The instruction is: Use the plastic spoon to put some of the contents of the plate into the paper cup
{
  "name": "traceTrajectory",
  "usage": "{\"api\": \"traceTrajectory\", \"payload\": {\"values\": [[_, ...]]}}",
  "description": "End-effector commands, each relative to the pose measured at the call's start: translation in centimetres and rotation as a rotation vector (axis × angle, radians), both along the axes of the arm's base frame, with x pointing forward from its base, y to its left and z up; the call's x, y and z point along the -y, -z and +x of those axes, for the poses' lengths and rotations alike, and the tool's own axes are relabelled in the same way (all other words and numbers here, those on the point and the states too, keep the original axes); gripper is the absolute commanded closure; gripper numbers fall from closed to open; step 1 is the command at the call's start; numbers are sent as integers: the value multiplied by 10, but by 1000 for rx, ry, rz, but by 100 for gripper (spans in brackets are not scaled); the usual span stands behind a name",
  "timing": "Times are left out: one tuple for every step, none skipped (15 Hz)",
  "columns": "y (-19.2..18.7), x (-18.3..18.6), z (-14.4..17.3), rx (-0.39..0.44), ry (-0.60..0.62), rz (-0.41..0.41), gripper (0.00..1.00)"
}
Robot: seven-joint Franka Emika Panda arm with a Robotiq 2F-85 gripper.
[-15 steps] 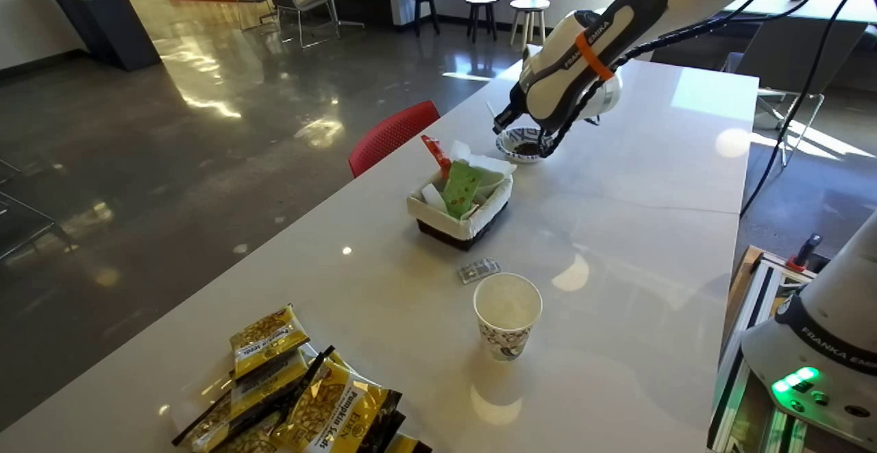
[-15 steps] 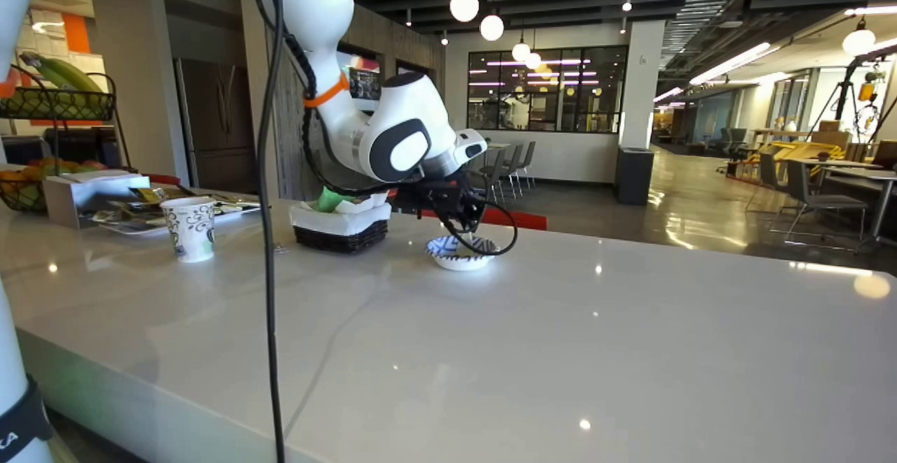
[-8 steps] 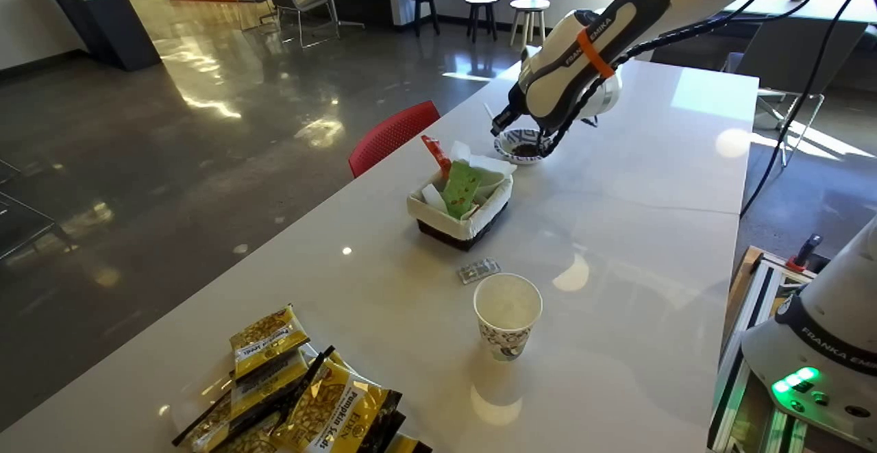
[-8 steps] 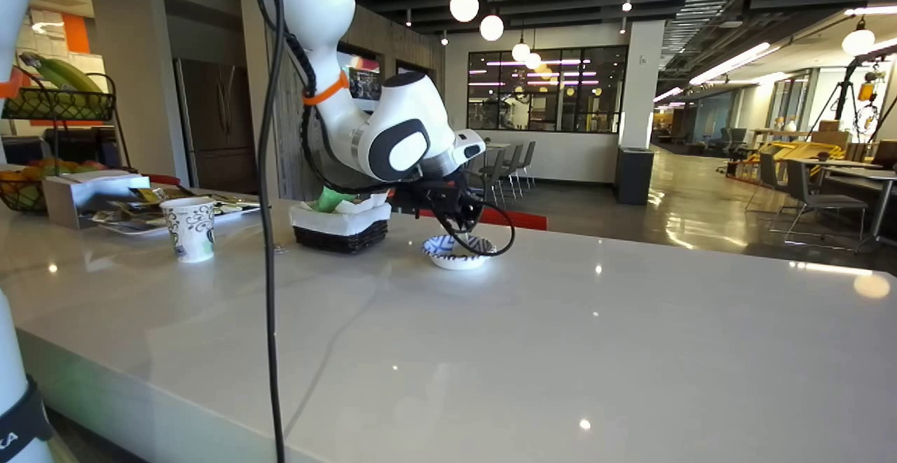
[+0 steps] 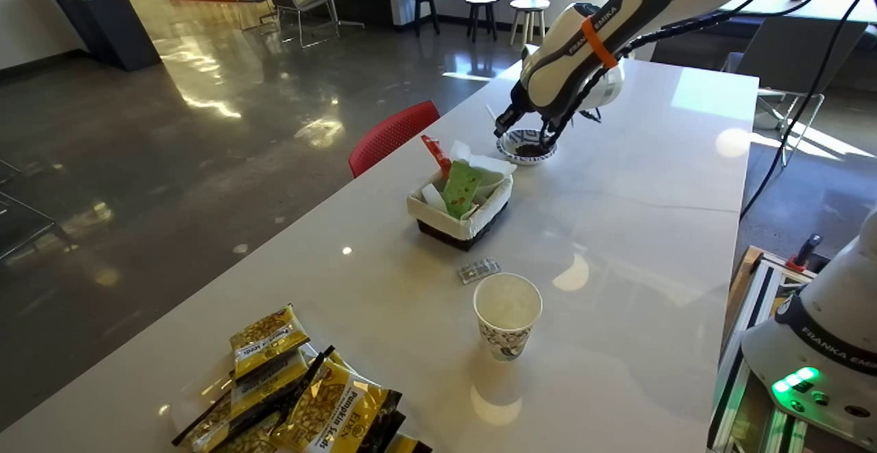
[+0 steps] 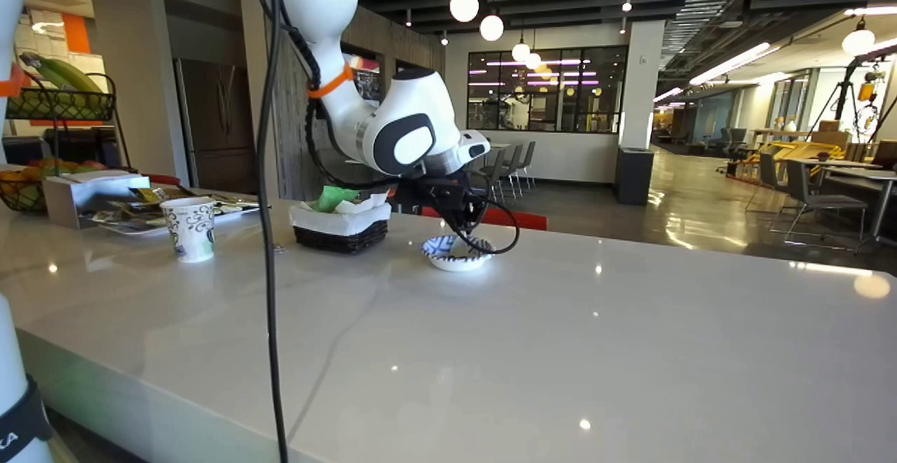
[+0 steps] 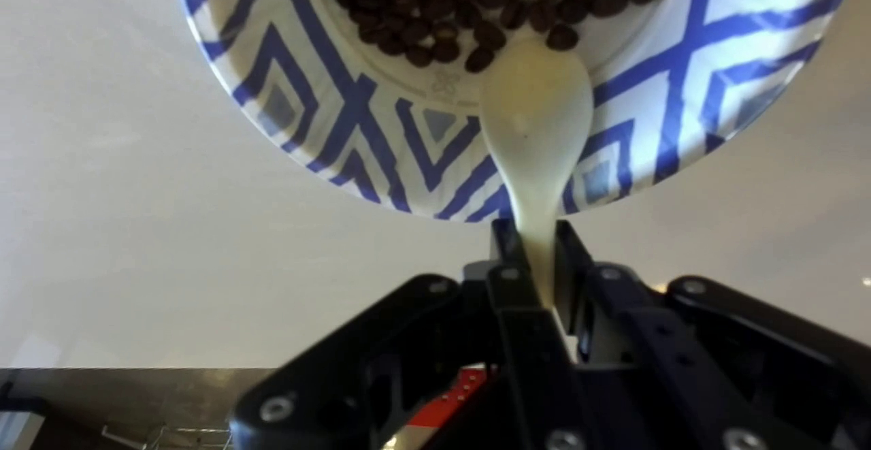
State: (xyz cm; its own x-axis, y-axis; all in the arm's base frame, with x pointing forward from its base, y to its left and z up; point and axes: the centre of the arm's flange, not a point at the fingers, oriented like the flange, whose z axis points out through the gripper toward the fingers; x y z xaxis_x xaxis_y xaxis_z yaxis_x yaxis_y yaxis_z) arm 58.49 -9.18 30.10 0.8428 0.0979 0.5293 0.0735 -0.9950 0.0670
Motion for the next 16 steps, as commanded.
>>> {"api": "traceTrajectory", "payload": {"values": [[3, 5, -7, -65, -35, 8, 96], [3, 6, -8, -74, -42, 6, 96], [2, 6, -8, -80, -51, 7, 96], [2, 6, -8, -89, -60, 6, 96], [2, 6, -9, -100, -68, 7, 96], [2, 6, -9, -111, -76, 9, 96], [2, 6, -10, -124, -86, 10, 96], [2, 6, -10, -136, -95, 11, 96], [2, 5, -11, -151, -111, 17, 96], [2, 5, -11, -160, -119, 15, 96], [2, 5, -11, -171, -132, 19, 96], [2, 5, -11, -181, -140, 18, 96], [2, 6, -12, -193, -151, 17, 96], [2, 6, -12, -207, -161, 15, 96], [2, 7, -13, -218, -169, 7, 96], [3, 9, -14, -237, -182, -3, 96]]}}
